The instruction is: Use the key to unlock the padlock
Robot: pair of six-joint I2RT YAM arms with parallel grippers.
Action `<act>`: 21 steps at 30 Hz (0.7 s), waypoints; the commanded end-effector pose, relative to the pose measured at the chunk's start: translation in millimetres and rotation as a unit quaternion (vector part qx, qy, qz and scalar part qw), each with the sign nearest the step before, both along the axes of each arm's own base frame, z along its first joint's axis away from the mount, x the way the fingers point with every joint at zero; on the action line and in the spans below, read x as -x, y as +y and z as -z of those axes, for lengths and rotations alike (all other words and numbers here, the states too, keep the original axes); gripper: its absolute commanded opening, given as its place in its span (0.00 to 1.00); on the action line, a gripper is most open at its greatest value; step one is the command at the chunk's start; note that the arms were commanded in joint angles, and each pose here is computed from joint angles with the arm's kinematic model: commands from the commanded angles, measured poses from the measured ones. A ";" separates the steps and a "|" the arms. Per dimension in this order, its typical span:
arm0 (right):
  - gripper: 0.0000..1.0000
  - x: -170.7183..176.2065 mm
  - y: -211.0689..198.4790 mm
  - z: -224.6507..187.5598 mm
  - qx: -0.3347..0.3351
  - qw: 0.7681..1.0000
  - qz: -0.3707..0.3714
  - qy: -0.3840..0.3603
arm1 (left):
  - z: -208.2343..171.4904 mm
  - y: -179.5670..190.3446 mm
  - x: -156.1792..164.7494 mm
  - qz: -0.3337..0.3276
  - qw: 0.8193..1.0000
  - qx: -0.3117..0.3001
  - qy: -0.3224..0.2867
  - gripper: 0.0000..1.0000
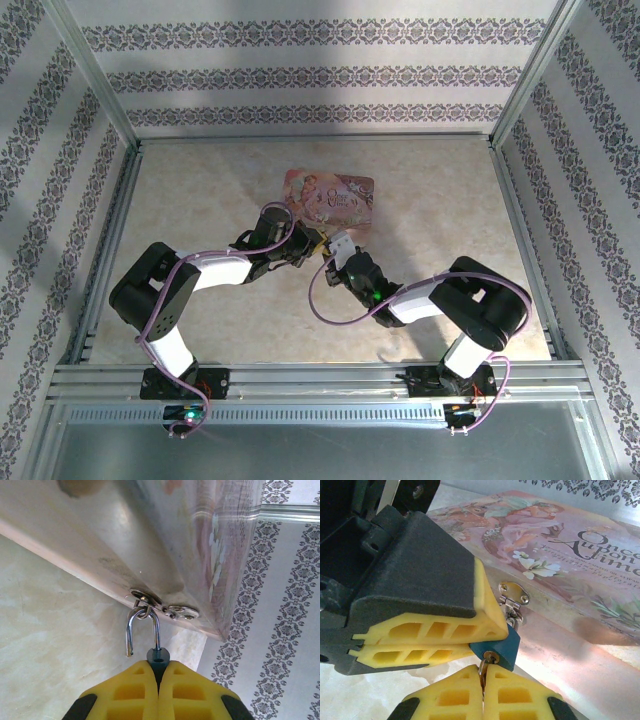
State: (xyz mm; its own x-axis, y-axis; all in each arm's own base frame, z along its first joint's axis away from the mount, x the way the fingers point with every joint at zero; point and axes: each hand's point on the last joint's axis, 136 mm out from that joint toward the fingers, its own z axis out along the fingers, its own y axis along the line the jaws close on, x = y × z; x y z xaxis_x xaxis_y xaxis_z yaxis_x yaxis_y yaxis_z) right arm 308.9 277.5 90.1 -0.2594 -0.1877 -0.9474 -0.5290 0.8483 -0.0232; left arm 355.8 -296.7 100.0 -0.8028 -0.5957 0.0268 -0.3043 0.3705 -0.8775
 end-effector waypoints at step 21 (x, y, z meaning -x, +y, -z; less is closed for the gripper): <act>0.66 35.8 -52.7 -68.0 -0.051 0.998 0.017 0.041 | 20.2 -14.2 22.7 0.068 0.997 -0.039 -0.015 0.00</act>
State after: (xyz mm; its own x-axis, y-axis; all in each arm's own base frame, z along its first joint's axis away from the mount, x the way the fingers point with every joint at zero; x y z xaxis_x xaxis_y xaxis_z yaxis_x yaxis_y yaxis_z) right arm 277.7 241.0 175.1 -0.2299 -0.0512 -0.9719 -0.5254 0.8471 0.0796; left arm 342.6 -306.6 88.7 -0.8512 -0.5244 -0.0213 -0.2476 0.4370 -0.8647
